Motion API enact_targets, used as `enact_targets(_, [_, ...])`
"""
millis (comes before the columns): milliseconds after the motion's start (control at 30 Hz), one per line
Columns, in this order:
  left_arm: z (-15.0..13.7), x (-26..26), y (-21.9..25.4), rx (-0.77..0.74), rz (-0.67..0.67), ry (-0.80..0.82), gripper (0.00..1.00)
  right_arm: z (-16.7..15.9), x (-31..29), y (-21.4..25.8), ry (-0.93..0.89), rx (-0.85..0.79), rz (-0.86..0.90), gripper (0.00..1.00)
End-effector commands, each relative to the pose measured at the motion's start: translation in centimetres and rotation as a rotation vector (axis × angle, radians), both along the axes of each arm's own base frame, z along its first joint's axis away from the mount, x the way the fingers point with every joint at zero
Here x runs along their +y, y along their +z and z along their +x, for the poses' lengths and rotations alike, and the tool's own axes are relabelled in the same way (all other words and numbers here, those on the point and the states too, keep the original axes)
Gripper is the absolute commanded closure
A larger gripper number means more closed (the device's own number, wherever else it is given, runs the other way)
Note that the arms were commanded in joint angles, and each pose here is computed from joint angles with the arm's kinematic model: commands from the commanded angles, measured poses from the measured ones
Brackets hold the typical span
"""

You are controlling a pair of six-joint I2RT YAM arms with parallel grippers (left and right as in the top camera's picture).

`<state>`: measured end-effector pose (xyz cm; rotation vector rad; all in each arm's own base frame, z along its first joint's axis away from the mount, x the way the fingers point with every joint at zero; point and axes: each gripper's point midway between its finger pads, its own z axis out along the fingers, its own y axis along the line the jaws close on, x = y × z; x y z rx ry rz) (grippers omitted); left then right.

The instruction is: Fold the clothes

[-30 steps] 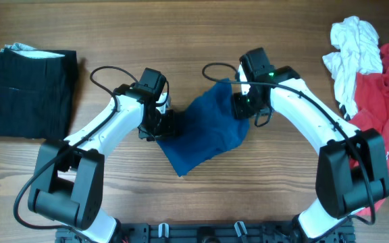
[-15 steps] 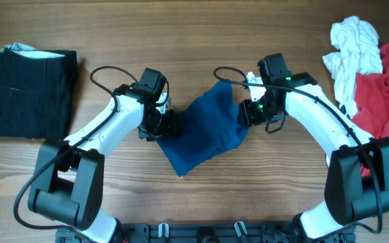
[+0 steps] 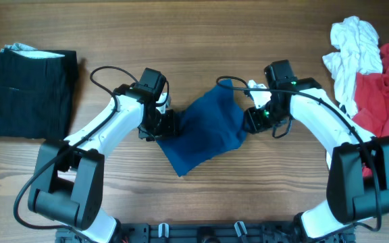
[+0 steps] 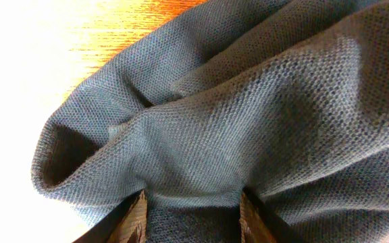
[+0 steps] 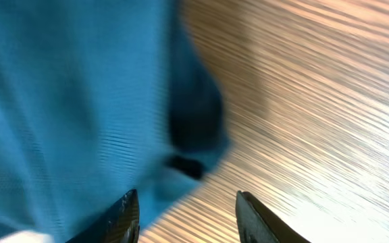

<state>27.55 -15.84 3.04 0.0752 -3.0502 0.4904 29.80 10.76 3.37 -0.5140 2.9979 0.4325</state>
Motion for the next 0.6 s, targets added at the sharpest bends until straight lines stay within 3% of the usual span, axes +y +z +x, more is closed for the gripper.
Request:
enact_targets(0, [-0.4, 0.2, -0.5, 0.013, 0.015, 0.002, 0.55, 0.4, -2.3, 0.3, -0.063, -0.022, -0.077, 0.53])
enact_targets(67, [-0.4, 0.2, -0.5, 0.013, 0.015, 0.002, 0.55, 0.3, 0.4, 1.0, 0.033, -0.037, 0.066, 0.52])
enact_targets(200, [-0.4, 0.2, -0.5, 0.013, 0.014, 0.002, 0.55, -0.2, 2.8, 1.3, 0.132, -0.057, 0.129, 0.45])
enact_targets(333, [-0.4, 0.2, -0.5, 0.014, 0.015, 0.002, 0.55, 0.1, 3.6, 1.1, 0.164, -0.087, 0.109, 0.43])
enact_targets(467, [-0.4, 0.2, -0.5, 0.013, 0.014, 0.002, 0.55, 0.2, 1.5, -0.1, 0.047, -0.066, -0.006, 0.45])
enact_targets(567, [-0.4, 0.2, -0.5, 0.014, 0.014, 0.002, 0.55, 0.2, 1.1, 1.9, 0.037, -0.108, 0.002, 0.44])
